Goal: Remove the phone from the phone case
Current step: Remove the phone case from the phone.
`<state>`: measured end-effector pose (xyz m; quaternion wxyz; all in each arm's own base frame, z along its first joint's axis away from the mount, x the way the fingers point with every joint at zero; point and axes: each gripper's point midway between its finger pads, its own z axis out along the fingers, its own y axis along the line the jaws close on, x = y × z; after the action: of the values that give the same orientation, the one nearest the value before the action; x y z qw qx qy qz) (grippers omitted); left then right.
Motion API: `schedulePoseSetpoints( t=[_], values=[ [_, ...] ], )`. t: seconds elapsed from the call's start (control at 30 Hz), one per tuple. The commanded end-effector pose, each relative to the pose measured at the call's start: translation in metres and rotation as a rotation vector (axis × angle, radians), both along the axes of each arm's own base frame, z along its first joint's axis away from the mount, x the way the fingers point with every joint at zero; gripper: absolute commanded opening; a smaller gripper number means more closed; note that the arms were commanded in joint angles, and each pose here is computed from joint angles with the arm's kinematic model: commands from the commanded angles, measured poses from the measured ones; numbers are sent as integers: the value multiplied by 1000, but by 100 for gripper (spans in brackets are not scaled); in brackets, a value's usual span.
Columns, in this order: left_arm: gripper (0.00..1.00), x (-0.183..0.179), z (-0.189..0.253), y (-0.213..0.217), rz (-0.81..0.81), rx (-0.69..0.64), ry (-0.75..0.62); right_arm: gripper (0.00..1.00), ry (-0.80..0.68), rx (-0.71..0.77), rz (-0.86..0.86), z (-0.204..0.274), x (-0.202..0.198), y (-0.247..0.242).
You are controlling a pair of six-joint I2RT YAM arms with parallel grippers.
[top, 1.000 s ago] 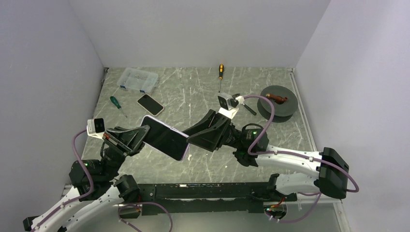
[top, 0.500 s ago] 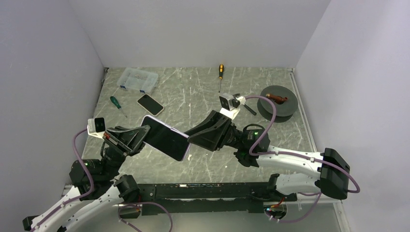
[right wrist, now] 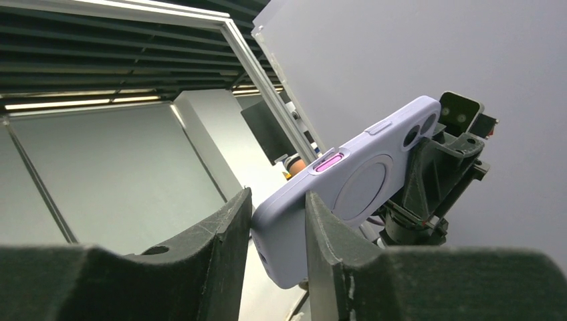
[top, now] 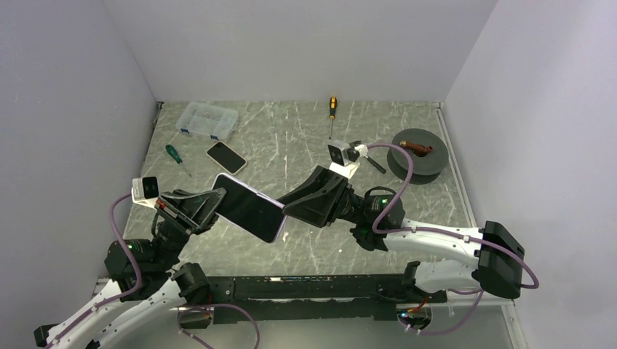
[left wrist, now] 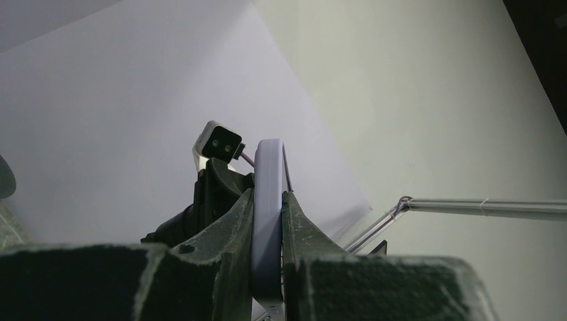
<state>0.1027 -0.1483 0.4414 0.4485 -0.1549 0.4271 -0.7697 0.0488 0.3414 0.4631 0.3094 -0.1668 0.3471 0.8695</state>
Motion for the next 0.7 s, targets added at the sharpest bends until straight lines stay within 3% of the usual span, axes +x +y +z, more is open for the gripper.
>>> schedulePoseSetpoints(
  t=[0.0, 0.23, 0.4, 0.67],
  values=[
    [0, 38, -61, -20, 124, 220, 133, 37, -233, 372, 121, 67, -60, -78],
    [0, 37, -60, -17, 131, 218, 132, 37, -232, 368, 117, 67, -60, -78],
    [0, 37, -60, -17, 126, 215, 134, 22, -238, 384, 124, 67, -61, -81],
    [0, 34, -50, -17, 115, 197, 115, 7, -249, 392, 140, 69, -63, -80]
  ],
)
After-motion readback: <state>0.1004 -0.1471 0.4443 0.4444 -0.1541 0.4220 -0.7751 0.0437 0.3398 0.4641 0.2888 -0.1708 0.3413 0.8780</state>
